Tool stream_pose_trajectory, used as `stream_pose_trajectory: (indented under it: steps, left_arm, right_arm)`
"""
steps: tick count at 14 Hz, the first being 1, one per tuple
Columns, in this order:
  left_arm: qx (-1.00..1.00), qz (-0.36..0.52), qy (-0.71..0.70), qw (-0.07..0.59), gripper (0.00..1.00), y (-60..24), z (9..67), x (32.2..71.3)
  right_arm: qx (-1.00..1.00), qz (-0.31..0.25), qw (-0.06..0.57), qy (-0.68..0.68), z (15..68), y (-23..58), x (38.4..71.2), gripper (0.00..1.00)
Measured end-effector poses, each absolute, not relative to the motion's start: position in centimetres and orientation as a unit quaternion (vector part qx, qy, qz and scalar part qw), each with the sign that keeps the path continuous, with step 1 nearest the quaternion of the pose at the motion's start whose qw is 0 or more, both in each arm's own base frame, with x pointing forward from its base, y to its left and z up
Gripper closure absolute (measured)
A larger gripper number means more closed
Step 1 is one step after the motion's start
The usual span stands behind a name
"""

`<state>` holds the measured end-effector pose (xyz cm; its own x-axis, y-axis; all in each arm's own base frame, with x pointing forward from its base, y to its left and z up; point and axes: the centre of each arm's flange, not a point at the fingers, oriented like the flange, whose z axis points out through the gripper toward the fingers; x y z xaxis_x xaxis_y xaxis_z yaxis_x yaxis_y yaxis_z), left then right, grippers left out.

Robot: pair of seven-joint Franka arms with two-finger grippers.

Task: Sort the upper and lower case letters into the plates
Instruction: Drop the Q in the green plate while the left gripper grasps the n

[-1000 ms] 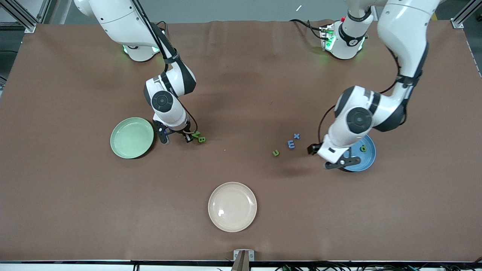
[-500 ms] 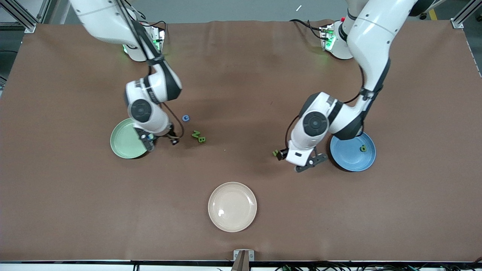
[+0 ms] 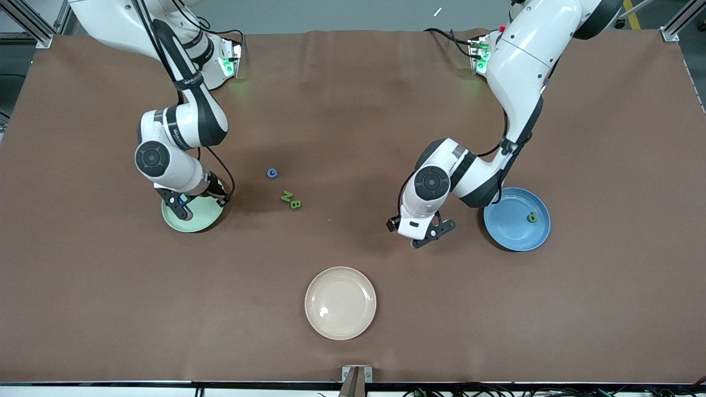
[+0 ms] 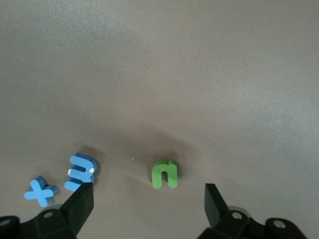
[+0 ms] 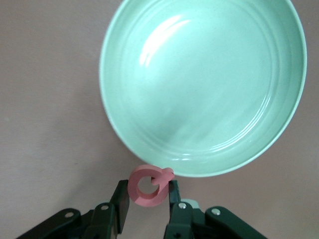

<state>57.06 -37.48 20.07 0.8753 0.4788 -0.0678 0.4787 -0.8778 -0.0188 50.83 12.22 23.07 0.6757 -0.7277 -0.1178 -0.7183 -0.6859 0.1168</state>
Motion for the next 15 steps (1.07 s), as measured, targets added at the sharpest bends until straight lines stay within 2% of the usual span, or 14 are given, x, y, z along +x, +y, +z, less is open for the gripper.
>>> stream_pose_trajectory:
  steps: [5,6,7,9,10,11,12,14,15]
  left_arm:
    - [-0.967,0.027,-0.253,-0.015,0.11,-38.2,19.0,57.0]
    - [-0.967,0.028,-0.253,-0.015,0.18,-38.2,18.7,56.9]
    - [-0.967,0.030,-0.253,-0.014,0.18,-38.2,18.4,56.9]
    - [-0.967,0.032,-0.254,-0.013,0.33,-38.2,18.0,56.9]
    - [-0.967,0.032,-0.254,-0.013,0.34,-38.1,17.9,56.9]
    - [-0.967,0.032,-0.254,-0.013,0.41,-38.1,17.9,56.9]
    - [-0.967,0.032,-0.254,-0.013,0.41,-38.1,17.9,56.9]
    - [-0.966,0.032,-0.255,-0.012,0.52,-38.1,17.9,56.9]
    - [-0.966,0.032,-0.255,-0.012,0.52,-38.0,17.9,57.0]
  right_arm:
    - [0.931,-0.079,0.020,-0.357,20.7,5.8,49.4,0.64]
    - [0.932,-0.078,0.018,-0.354,20.2,4.5,49.0,0.64]
    - [0.933,-0.077,0.017,-0.352,19.8,3.6,48.6,0.64]
    - [0.933,-0.080,0.018,-0.351,19.2,3.2,47.8,0.64]
    - [0.933,-0.081,0.018,-0.349,19.0,3.4,47.7,0.64]
    - [0.934,-0.082,0.018,-0.348,19.0,3.5,47.6,0.64]
    - [0.934,-0.082,0.018,-0.347,19.0,3.5,47.6,0.59]
    - [0.935,-0.080,0.017,-0.346,19.1,3.6,47.7,0.40]
    - [0.937,-0.078,0.015,-0.341,19.6,3.8,48.1,0.29]
